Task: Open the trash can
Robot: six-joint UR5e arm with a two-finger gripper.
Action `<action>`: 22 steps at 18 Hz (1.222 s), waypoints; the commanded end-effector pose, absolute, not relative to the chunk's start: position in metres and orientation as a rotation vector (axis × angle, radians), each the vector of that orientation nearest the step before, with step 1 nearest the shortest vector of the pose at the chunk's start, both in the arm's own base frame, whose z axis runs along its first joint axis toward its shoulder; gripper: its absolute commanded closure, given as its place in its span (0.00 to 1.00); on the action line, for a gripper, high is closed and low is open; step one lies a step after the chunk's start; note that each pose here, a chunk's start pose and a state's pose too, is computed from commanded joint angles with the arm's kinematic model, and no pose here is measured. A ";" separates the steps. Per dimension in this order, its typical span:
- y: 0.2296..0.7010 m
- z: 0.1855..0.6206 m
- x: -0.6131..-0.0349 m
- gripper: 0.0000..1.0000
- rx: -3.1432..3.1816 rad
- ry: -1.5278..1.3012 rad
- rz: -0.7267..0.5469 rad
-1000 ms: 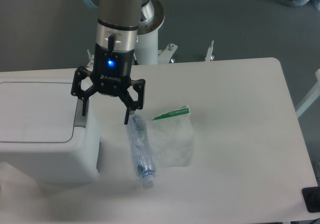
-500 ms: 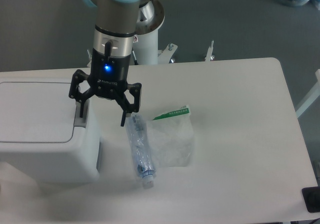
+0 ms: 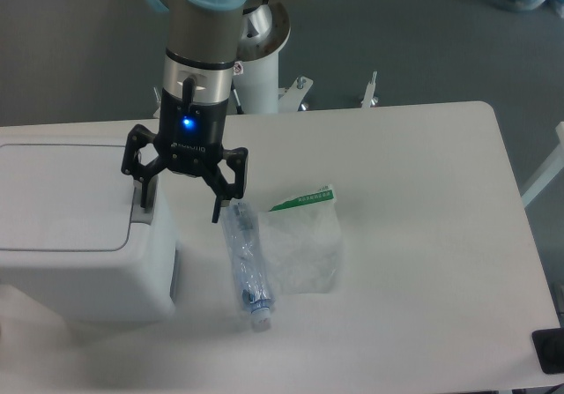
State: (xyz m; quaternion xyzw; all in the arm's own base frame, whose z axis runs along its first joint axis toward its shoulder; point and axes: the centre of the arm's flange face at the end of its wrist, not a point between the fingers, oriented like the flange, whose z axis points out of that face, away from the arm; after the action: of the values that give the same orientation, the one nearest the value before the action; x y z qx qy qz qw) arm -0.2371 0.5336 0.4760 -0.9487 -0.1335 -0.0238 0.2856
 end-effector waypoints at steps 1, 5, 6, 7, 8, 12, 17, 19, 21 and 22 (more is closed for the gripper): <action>0.534 0.476 -0.237 0.00 -2.535 -0.356 -0.063; 0.534 0.476 -0.237 0.00 -2.537 -0.357 -0.064; 0.534 0.476 -0.237 0.00 -2.536 -0.359 -0.064; 0.534 0.476 -0.237 0.00 -2.536 -0.359 -0.064; 0.534 0.476 -0.237 0.00 -2.536 -0.361 -0.065; 0.533 0.475 -0.237 0.00 -2.537 -0.363 -0.067; 0.532 0.471 -0.238 0.00 -2.553 -0.375 -0.042; 0.532 0.471 -0.238 0.00 -2.553 -0.375 -0.042; 0.532 0.475 -0.238 0.00 -2.547 -0.376 -0.043; 0.533 0.479 -0.238 0.00 -2.534 -0.370 -0.037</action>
State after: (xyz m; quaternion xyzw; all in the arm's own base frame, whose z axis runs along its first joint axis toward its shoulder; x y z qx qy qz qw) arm -0.2380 0.5330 0.4788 -0.9481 -0.1385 -0.0138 0.2859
